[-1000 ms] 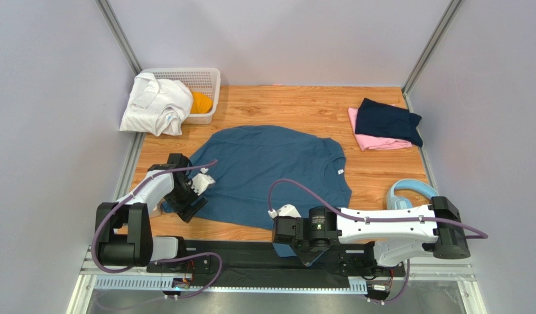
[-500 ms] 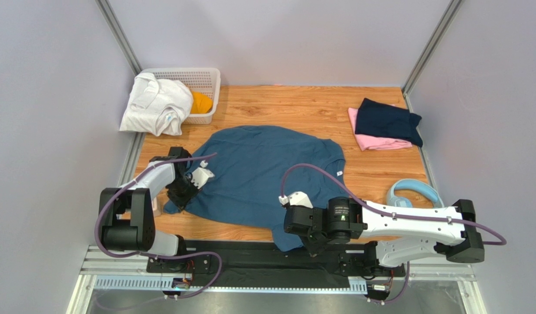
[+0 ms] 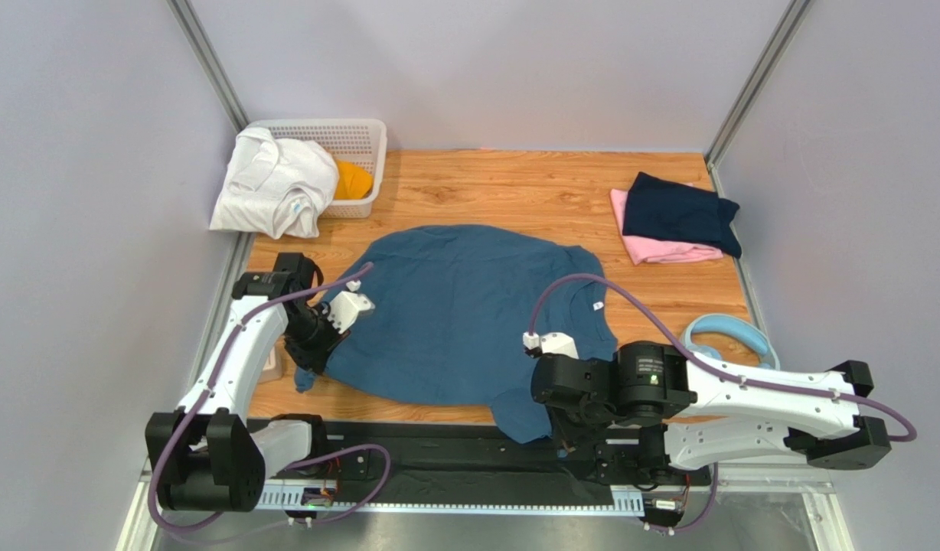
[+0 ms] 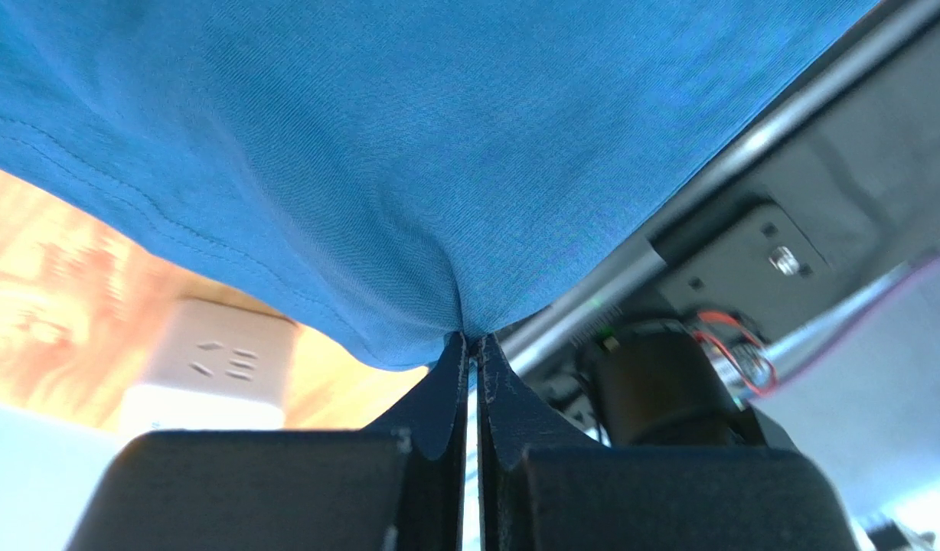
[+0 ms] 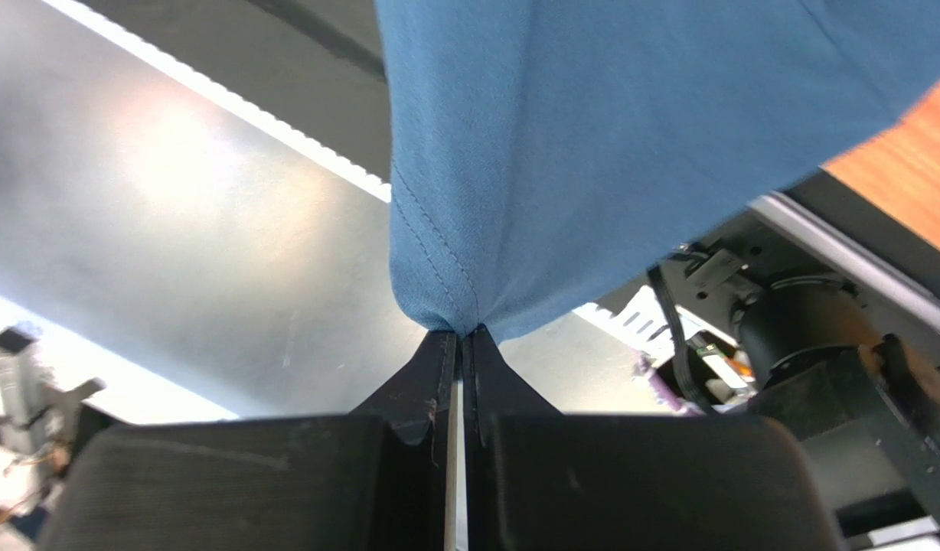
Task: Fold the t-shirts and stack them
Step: Grap the side of the flattened tshirt closest away from the robot with both arms, then fold the flattened tshirt in 1/3 of the way
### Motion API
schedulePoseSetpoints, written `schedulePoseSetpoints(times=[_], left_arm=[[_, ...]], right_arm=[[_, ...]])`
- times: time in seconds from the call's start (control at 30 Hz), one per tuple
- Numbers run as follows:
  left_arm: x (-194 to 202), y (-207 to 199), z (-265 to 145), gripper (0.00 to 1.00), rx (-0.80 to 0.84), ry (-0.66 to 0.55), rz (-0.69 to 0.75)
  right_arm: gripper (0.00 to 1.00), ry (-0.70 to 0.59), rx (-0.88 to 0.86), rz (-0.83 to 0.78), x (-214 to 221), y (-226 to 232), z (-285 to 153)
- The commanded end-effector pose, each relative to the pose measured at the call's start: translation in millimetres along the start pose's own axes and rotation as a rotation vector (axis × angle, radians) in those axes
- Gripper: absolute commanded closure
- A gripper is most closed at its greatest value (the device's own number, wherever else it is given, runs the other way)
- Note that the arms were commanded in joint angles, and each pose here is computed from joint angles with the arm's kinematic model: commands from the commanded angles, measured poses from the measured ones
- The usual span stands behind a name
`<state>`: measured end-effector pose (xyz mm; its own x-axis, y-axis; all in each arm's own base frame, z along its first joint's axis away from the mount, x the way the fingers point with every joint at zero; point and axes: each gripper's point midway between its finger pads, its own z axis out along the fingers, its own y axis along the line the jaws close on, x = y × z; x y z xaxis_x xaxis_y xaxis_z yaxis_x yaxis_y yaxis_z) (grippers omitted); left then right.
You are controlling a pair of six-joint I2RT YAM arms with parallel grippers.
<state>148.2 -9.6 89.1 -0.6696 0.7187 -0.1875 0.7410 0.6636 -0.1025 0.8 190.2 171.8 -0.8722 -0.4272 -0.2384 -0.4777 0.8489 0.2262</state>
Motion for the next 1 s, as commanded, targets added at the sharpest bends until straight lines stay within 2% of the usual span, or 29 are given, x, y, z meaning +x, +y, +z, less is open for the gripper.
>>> schedulePoseSetpoints(times=[0.0, 0.13, 0.27, 0.57, 0.77, 0.97], left_arm=[[14.4, -28.9, -9.7, 1.00, 0.103, 0.024, 0.039], [11.4, -31.7, -14.6, 1.00, 0.125, 0.019, 0.046], [-5.1, -18.1, -19.4, 1.00, 0.091, -0.022, 0.054], [-62.5, 43.2, -21.0, 1.00, 0.018, -0.072, 0.044], [-88.5, 72.8, -8.1, 0.98, 0.029, -0.064, 0.014], [-105.0, 104.0, 3.3, 0.96, -0.012, -0.045, 0.003]], right_arm=[[1.00, 0.008, -0.010, 0.066, 4.9, -4.6, -31.8], [1.00, -0.036, -0.024, 0.067, -6.1, -0.3, -50.8], [1.00, -0.098, 0.009, 0.062, -21.9, -2.9, -56.2], [1.00, -0.210, 0.204, 0.237, -65.6, -66.1, -71.4], [1.00, -0.228, 0.373, 0.313, -89.7, -109.1, -63.4], [1.00, -0.204, 0.394, 0.365, -123.1, -133.5, -28.0]])
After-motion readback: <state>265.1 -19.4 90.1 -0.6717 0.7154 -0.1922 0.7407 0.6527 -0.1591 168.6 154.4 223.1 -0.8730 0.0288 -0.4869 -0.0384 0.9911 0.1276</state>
